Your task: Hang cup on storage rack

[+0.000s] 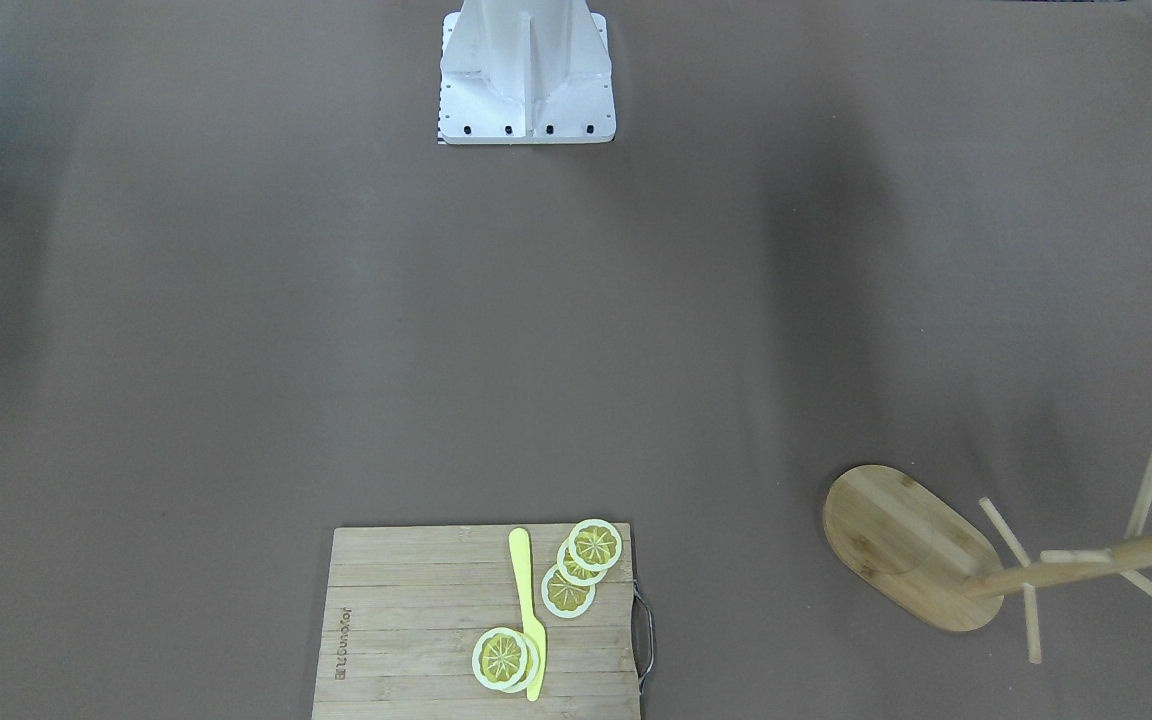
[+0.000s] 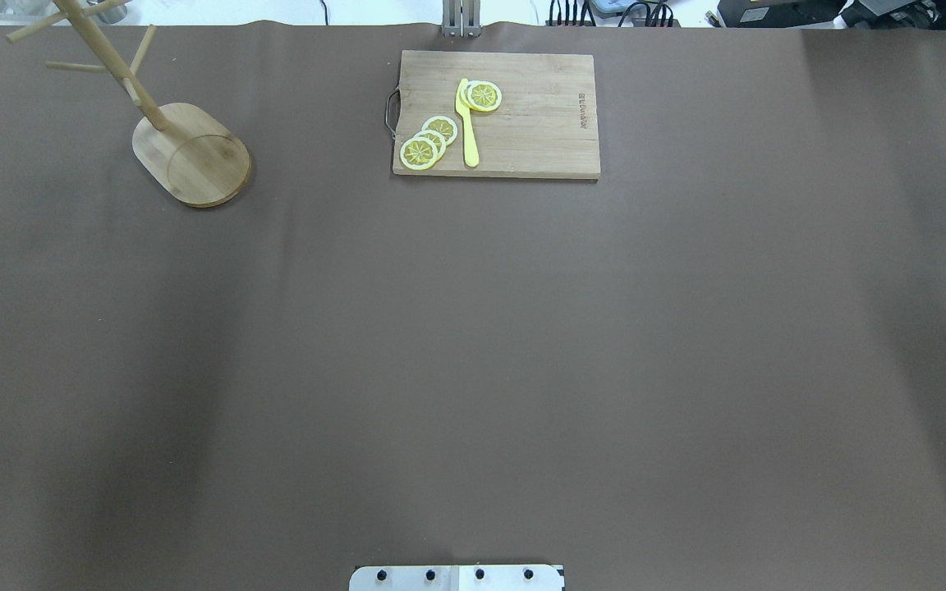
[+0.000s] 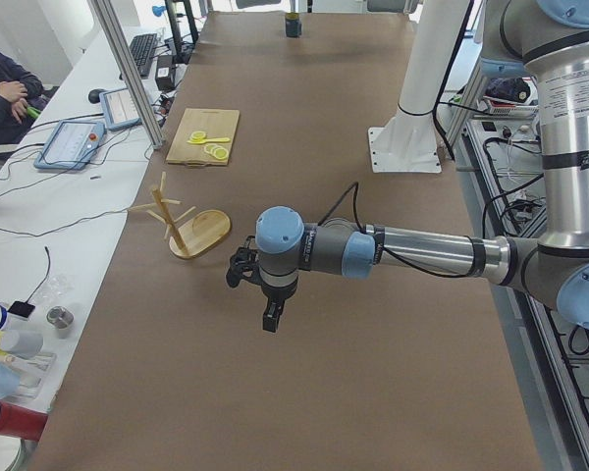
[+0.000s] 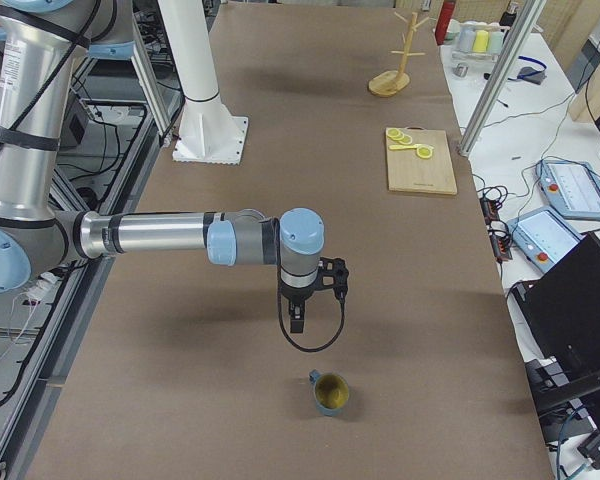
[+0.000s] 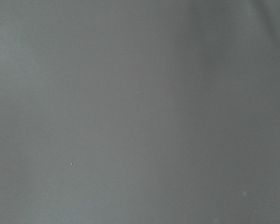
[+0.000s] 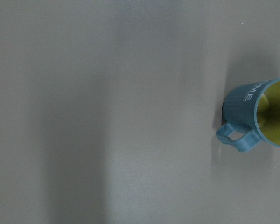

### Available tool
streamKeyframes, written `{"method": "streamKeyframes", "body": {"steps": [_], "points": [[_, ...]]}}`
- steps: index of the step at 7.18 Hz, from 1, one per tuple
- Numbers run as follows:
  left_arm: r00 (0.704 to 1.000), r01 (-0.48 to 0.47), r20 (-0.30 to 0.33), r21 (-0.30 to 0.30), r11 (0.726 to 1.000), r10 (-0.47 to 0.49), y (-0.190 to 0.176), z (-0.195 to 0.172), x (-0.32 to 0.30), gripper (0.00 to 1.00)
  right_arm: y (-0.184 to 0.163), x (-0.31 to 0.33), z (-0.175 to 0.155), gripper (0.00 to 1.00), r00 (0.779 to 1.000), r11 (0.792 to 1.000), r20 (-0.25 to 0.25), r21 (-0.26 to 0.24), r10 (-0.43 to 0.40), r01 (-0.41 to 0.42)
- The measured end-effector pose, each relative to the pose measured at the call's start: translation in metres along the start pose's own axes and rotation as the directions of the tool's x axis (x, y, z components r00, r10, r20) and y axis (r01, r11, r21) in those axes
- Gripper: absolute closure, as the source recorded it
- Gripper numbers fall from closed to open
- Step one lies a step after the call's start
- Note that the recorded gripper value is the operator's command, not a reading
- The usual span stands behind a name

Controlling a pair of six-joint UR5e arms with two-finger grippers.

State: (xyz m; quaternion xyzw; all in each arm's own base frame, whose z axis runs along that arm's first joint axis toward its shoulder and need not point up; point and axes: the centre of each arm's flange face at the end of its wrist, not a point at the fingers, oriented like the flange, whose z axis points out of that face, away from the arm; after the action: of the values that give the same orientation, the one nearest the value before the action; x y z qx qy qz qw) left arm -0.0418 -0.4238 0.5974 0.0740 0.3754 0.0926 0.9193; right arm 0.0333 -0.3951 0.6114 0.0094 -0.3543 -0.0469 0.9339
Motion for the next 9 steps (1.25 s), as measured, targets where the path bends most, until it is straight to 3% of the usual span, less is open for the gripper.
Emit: {"method": "streamKeyframes", "body": {"steps": [4, 7, 9], "points": [[0.999, -0.044, 0.005, 0.057, 0.997, 0.044, -0.015, -0.023, 0.02, 0.01, -0.026, -0.031, -0.035, 0.0, 0.998, 0.994, -0.01, 0.089, -0.069, 0.07], [0.986, -0.168, 0.044, 0.191, 0.967, 0.163, -0.042, -0.042, 0.033, 0.01, -0.043, -0.044, -0.056, 0.0, 0.995, 0.986, -0.025, 0.138, -0.093, 0.095], [0.984, -0.18, 0.058, 0.253, 0.951, 0.171, -0.05, -0.044, 0.031, 0.01, -0.04, -0.037, -0.055, 0.0, 0.996, 0.987, -0.026, 0.136, -0.08, 0.083]]}}
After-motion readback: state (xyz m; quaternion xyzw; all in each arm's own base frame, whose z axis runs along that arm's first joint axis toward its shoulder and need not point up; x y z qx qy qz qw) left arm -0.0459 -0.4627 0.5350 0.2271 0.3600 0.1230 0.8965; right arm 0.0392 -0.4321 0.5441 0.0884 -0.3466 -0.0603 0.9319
